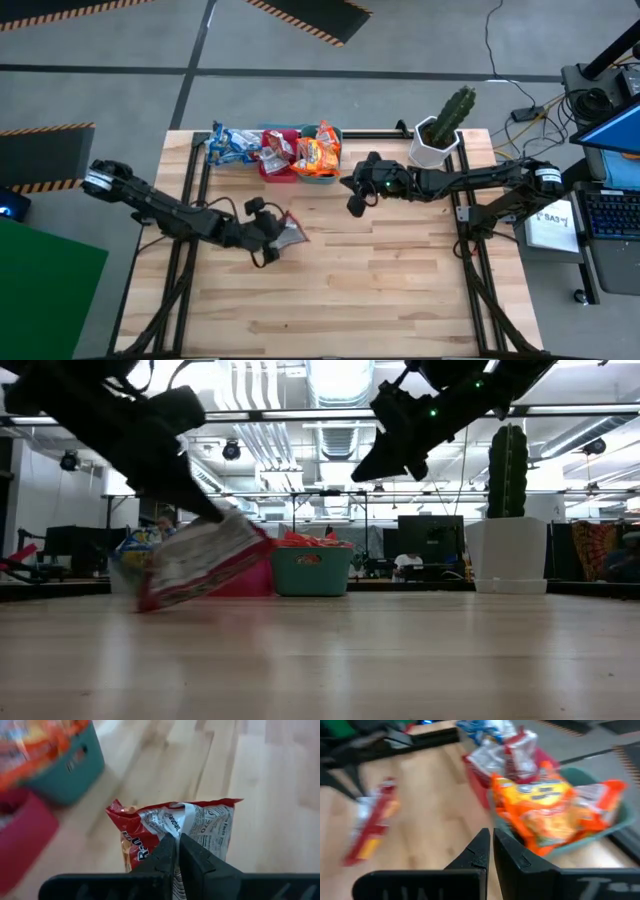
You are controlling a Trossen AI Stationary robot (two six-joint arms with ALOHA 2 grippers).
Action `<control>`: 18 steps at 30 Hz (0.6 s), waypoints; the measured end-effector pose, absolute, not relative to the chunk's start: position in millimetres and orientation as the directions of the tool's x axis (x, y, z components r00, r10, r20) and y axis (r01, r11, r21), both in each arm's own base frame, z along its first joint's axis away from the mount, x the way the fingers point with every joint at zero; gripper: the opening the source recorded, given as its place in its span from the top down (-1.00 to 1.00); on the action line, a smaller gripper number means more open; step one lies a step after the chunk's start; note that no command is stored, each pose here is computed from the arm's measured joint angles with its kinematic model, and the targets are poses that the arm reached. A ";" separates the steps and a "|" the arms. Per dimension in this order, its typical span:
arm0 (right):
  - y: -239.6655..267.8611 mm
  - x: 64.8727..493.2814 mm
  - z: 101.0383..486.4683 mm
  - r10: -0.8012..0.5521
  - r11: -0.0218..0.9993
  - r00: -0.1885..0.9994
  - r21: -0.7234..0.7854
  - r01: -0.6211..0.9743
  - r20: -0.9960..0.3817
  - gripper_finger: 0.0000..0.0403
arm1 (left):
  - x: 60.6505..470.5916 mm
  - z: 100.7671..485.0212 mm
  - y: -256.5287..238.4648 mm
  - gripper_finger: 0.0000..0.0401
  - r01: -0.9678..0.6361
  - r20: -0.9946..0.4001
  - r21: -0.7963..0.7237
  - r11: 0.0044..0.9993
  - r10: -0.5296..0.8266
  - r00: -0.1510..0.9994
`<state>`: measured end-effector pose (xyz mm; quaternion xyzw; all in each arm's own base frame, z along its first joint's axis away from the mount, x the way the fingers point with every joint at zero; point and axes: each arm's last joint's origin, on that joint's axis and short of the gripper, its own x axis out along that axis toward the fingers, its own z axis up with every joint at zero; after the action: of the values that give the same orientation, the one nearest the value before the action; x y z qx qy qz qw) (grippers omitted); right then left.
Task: Sort Maruchan noodles
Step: Put the red noodle pack into the red bin
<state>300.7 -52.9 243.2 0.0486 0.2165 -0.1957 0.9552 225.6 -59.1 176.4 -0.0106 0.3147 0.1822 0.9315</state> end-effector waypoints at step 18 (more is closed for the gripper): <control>-36.6 331.0 202.9 0.051 0.936 0.884 0.331 0.120 -0.465 0.09 | 243.7 194.8 -41.3 1.00 -0.319 -0.423 0.194 0.928 0.372 0.826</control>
<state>331.0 -36.6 202.9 0.1782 0.2404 -0.0181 0.9540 243.7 -41.3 194.8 0.0575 0.2324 0.1810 0.9539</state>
